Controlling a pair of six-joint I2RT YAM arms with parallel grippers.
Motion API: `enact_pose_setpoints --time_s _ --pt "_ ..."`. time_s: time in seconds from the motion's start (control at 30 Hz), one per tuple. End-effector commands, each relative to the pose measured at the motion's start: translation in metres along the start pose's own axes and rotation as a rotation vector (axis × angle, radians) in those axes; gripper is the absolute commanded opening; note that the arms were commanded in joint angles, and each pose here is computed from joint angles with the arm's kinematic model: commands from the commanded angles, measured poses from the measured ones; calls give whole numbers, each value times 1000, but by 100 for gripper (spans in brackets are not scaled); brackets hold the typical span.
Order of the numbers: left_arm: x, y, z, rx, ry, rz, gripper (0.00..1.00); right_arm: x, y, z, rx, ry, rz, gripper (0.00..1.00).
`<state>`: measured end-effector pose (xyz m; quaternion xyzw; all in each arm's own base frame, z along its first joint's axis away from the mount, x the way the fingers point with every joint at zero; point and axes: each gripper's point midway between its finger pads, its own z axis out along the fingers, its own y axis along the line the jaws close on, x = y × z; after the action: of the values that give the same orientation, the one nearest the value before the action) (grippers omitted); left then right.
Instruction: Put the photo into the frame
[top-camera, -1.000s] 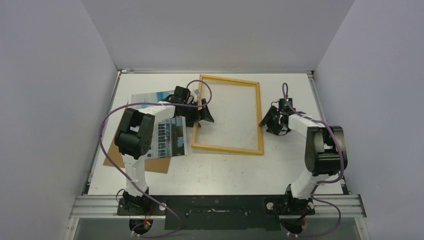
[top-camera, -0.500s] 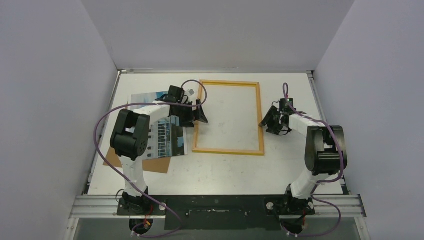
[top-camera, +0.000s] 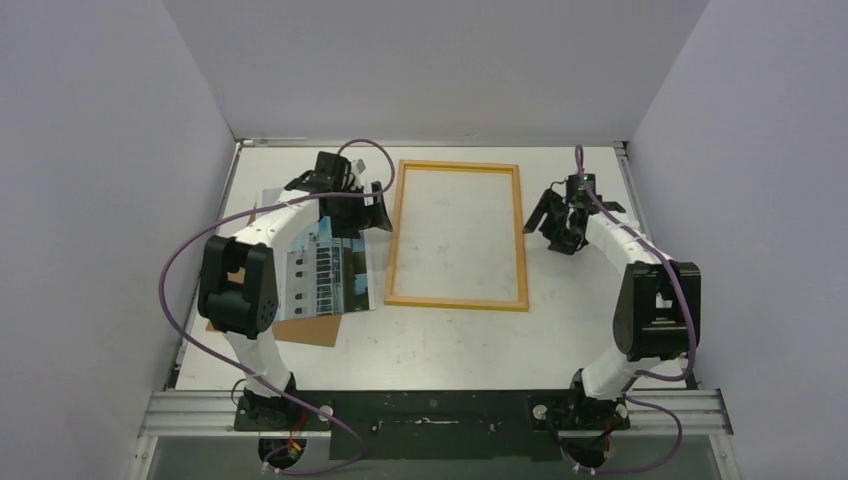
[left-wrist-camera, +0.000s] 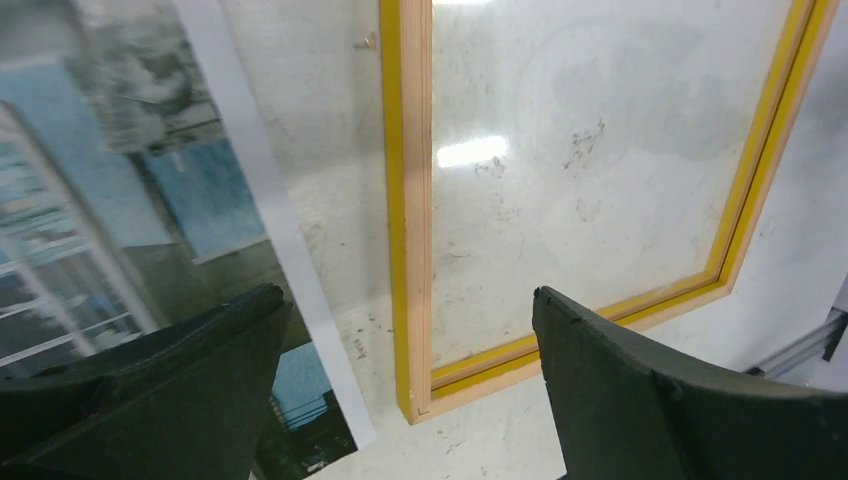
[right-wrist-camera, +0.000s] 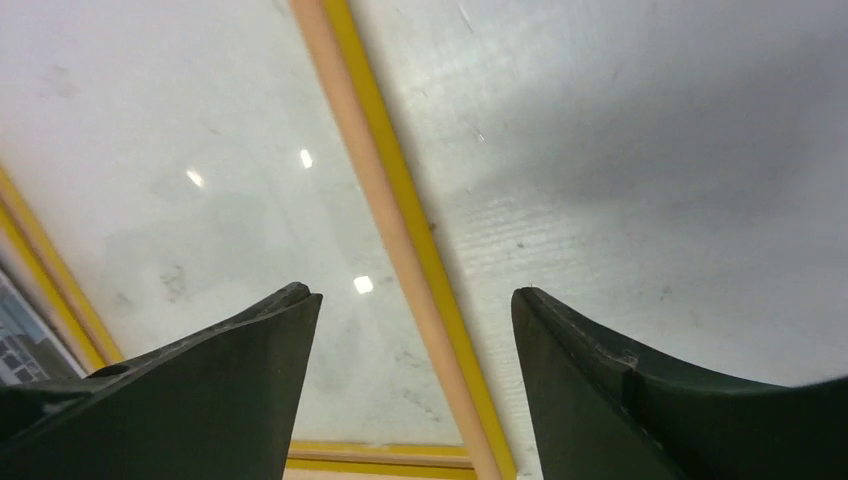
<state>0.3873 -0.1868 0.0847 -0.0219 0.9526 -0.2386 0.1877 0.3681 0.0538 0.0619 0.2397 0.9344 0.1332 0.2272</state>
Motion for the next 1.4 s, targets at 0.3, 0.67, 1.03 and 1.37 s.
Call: enact_pose_setpoints --time_s 0.3,0.67,1.03,1.37 --pt "-78 54 -160 -238 -430 -59 93 -55 112 -103 -282 -244 -231 79" --pt "-83 210 -185 -321 -501 -518 89 43 260 -78 -540 -103 -411 77" --pt "-97 267 -144 -280 -404 -396 82 106 331 -39 -647 38 -435 76" --pt "-84 259 -124 -234 -375 -509 49 145 367 25 -630 123 -463 56"
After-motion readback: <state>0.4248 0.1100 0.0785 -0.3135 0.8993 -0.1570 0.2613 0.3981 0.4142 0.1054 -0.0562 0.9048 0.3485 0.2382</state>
